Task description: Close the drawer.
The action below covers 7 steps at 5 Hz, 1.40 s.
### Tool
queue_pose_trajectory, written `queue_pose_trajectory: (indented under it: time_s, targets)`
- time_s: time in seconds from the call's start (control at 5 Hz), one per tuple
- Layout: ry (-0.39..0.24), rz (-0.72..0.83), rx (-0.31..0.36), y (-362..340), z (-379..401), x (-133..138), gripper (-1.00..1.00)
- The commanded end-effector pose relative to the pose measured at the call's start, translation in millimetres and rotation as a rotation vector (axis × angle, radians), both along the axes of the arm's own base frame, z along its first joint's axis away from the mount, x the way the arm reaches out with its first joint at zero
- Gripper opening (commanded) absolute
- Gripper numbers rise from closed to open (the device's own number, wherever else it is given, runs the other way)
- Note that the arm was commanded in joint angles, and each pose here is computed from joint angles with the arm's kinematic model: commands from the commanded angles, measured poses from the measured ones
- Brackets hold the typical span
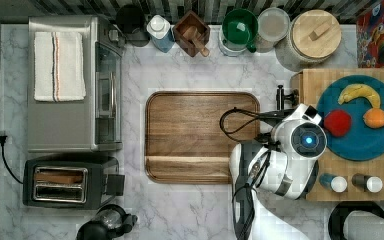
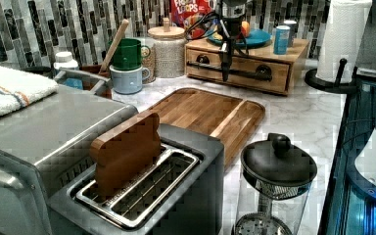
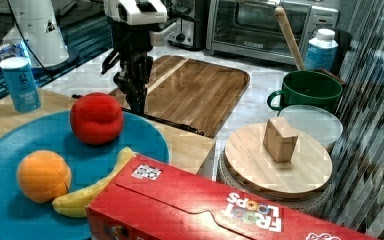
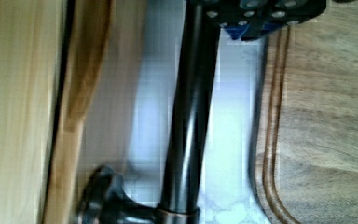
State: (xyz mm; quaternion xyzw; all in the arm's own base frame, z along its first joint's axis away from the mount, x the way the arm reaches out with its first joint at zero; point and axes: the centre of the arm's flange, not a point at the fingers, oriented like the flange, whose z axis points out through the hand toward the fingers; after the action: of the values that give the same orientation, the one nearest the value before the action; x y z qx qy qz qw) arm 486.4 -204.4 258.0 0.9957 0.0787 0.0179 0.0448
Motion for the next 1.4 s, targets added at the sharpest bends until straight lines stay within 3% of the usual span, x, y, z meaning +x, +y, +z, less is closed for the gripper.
queue_pose_trajectory:
  time_s: [0.2,1.4]
  targets:
    - [-0.073,0.003,-0.209,-140.7,65.3,32.8,-1.00]
    - [-0.069,-0.012,-0.211,-136.3,75.2,29.6,-1.00]
